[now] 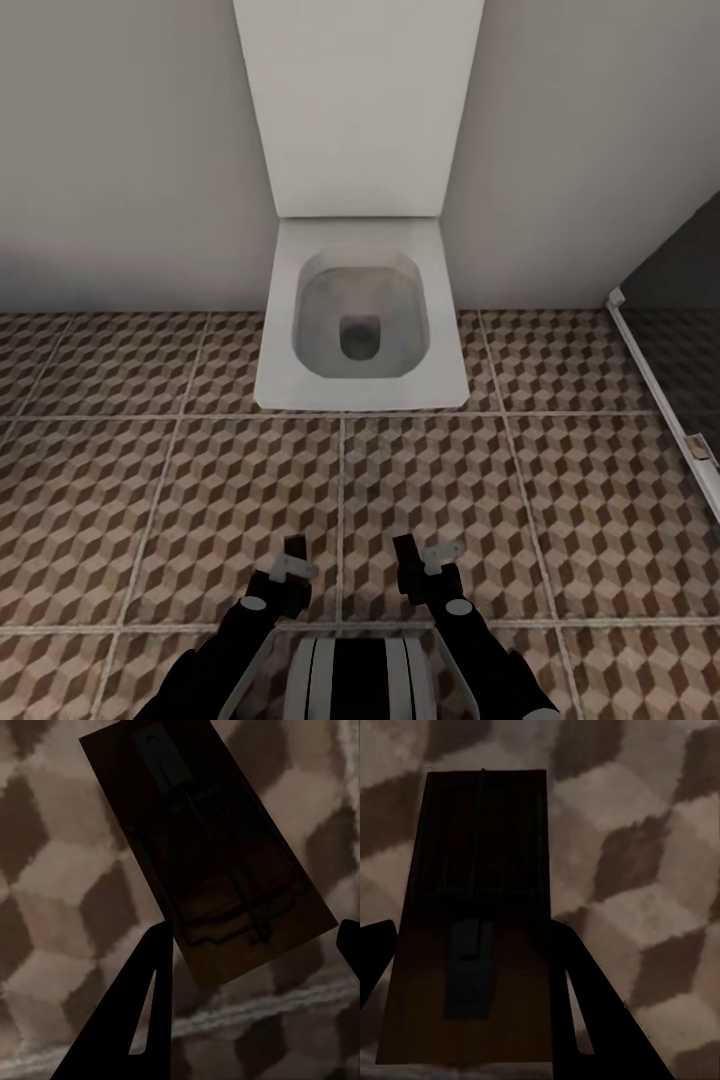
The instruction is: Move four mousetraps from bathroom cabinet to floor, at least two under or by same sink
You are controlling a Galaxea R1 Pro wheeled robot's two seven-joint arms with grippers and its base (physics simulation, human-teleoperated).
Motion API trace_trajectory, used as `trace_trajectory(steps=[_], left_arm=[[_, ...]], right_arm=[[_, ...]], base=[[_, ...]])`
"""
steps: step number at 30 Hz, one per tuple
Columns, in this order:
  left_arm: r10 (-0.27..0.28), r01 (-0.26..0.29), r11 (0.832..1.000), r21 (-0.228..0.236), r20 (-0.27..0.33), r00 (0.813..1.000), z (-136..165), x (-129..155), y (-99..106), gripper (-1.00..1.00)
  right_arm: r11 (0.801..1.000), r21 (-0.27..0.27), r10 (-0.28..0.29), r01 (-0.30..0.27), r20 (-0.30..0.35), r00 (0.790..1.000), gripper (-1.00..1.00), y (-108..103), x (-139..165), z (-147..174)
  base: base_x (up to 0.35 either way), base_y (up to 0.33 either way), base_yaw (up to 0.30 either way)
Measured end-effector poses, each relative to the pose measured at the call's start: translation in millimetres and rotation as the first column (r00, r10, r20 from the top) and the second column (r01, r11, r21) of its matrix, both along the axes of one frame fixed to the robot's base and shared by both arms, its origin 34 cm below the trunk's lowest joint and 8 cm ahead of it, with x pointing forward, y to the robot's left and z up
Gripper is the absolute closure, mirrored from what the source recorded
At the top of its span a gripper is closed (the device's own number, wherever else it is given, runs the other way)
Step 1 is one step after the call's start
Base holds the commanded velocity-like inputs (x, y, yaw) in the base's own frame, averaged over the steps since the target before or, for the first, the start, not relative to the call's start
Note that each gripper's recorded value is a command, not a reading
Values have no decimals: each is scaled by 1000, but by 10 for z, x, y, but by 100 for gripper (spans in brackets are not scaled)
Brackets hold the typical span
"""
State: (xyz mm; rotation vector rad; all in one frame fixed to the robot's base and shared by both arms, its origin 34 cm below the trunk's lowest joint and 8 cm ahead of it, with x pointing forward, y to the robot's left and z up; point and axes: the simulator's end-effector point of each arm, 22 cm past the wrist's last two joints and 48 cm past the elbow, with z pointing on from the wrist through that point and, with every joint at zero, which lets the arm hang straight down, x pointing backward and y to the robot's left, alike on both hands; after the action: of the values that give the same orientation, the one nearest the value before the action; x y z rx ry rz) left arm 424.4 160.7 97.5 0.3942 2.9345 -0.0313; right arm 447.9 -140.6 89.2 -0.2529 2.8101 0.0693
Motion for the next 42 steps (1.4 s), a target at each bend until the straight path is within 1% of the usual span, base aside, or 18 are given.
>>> trace_trajectory(steps=[4, 17, 33, 42], left_arm=[[0, 0, 1000, -1, -14, 1000, -56, -59, -4, 100], [1, -1, 1000, -6, -15, 1000, -51, -60, -41, 100], [3, -3, 1000, -10, -16, 1000, -47, -62, -74, 100], [2, -2, 1000, -10, -18, 1000, -50, -72, -81, 100]], right_arm=[[1000, 0, 0, 0, -16, 1000, 100, 0, -68, -63], [1000, 0, 0, 0, -16, 1000, 100, 1, -67, -63], [1000, 0, 0, 0, -16, 1000, 100, 3, -68, -61], [1000, 1, 0, 0, -15, 1000, 100, 10, -66, -59]], base=[[0, 0, 0], [20, 18, 0], [196, 171, 0], [249, 24, 0]])
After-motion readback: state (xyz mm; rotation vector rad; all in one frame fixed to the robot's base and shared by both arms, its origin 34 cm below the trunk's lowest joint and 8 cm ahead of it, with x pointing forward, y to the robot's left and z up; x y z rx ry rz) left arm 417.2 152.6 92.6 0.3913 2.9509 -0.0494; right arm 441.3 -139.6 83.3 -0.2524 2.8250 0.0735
